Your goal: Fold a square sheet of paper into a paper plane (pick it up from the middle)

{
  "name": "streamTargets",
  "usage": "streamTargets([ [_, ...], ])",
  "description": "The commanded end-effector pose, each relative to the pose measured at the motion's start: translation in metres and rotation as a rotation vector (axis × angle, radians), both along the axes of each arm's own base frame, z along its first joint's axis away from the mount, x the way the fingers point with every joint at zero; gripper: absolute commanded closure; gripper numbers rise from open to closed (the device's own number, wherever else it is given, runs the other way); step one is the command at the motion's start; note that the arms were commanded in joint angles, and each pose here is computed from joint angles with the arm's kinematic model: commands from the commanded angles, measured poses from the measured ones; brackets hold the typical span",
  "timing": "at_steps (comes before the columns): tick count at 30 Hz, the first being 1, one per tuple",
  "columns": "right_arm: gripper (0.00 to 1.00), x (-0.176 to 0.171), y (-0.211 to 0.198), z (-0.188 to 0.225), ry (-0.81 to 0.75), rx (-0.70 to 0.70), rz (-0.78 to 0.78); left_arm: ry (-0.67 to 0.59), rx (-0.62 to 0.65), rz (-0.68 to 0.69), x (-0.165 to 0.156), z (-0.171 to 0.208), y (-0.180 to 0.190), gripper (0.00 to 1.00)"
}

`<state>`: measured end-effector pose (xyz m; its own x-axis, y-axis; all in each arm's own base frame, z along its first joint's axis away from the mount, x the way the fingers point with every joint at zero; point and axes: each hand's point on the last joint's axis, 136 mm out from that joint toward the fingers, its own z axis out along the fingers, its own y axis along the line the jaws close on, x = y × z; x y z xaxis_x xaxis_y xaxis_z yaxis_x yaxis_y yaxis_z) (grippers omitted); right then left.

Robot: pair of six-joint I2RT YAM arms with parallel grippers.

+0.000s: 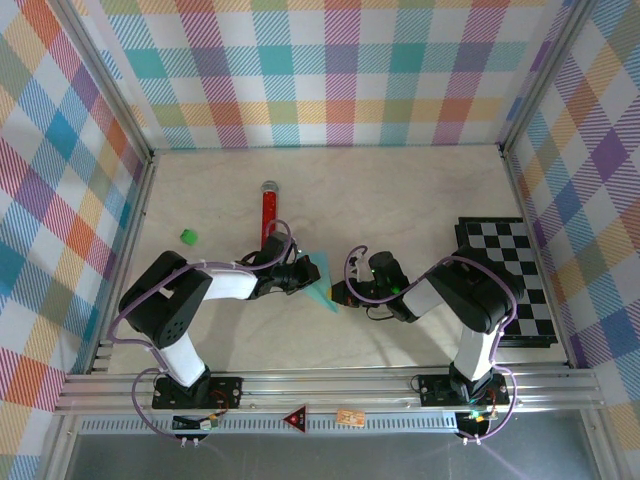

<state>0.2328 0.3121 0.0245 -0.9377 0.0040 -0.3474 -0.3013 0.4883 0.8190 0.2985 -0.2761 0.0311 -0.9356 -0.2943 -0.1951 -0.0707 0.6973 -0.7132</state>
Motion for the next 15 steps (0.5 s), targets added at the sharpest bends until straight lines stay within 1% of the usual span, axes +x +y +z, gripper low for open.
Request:
streamTargets([
  [1,0.94,-0.031,-0.015,-0.046,0.181,-0.132,0.024,-0.021,0.018,-0.009,0.004,-0.002,-0.002,0.94],
  [10,0.94,-0.032,-0.016,-0.048,0.188,-0.139,0.024,-0.041,0.005,-0.049,0.008,0.004,-0.010,0.93],
  [15,0.94,-0.032,-0.017,-0.049,0.189,-0.142,0.019,-0.016,0.024,-0.081,0.005,-0.003,-0.012,0.93],
])
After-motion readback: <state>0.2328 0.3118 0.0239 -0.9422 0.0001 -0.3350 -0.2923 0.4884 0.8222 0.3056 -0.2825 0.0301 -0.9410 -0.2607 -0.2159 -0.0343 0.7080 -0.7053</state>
